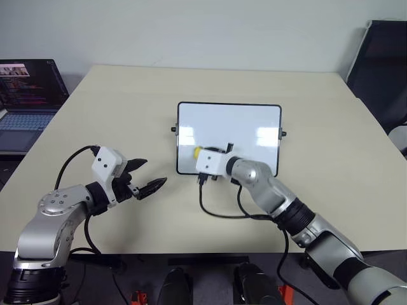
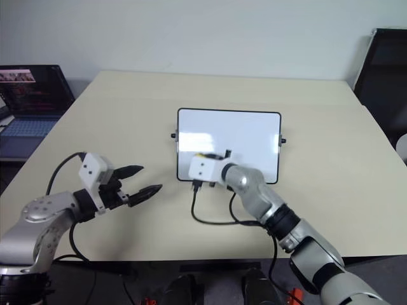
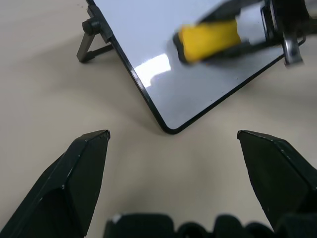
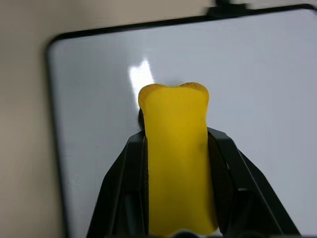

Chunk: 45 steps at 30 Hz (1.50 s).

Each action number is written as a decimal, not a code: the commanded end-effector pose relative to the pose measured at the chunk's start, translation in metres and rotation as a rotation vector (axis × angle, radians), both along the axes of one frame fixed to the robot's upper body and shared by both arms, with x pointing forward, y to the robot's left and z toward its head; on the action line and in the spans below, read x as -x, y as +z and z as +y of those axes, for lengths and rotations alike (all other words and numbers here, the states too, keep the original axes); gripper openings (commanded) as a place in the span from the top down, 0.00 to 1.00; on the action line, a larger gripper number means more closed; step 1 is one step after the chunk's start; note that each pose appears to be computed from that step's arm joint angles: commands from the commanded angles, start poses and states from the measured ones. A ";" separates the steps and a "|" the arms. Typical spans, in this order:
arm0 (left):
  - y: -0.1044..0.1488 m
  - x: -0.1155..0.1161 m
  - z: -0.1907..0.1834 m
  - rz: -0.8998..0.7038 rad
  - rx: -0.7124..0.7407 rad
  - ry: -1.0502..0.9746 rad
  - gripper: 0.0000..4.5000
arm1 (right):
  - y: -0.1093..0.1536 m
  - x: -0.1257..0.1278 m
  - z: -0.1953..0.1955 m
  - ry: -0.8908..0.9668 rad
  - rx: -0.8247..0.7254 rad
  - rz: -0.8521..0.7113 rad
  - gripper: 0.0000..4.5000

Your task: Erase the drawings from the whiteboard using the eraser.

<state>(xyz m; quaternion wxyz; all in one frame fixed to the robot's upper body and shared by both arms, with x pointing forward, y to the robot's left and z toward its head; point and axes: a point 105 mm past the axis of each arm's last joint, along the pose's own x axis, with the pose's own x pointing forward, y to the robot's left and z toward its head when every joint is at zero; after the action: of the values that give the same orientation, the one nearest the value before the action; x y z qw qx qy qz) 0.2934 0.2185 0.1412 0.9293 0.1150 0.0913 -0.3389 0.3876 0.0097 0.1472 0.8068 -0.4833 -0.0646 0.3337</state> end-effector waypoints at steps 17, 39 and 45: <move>0.007 0.001 -0.007 -0.044 0.005 -0.041 0.00 | 0.017 -0.029 -0.062 -0.186 0.004 0.009 0.73; 0.012 -0.001 -0.016 -0.053 0.030 -0.082 0.00 | -0.002 -0.009 -0.076 -0.177 -0.076 0.135 0.73; 0.026 -0.005 -0.033 -0.093 0.043 -0.147 0.00 | 0.011 0.001 -0.094 -0.196 -0.189 0.123 0.73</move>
<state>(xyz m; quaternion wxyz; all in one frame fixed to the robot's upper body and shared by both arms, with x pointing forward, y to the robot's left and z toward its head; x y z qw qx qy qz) 0.2993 0.1971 0.1515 0.9163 0.1079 0.0624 -0.3807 0.3875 -0.0704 0.1508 0.8647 -0.4090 -0.0004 0.2914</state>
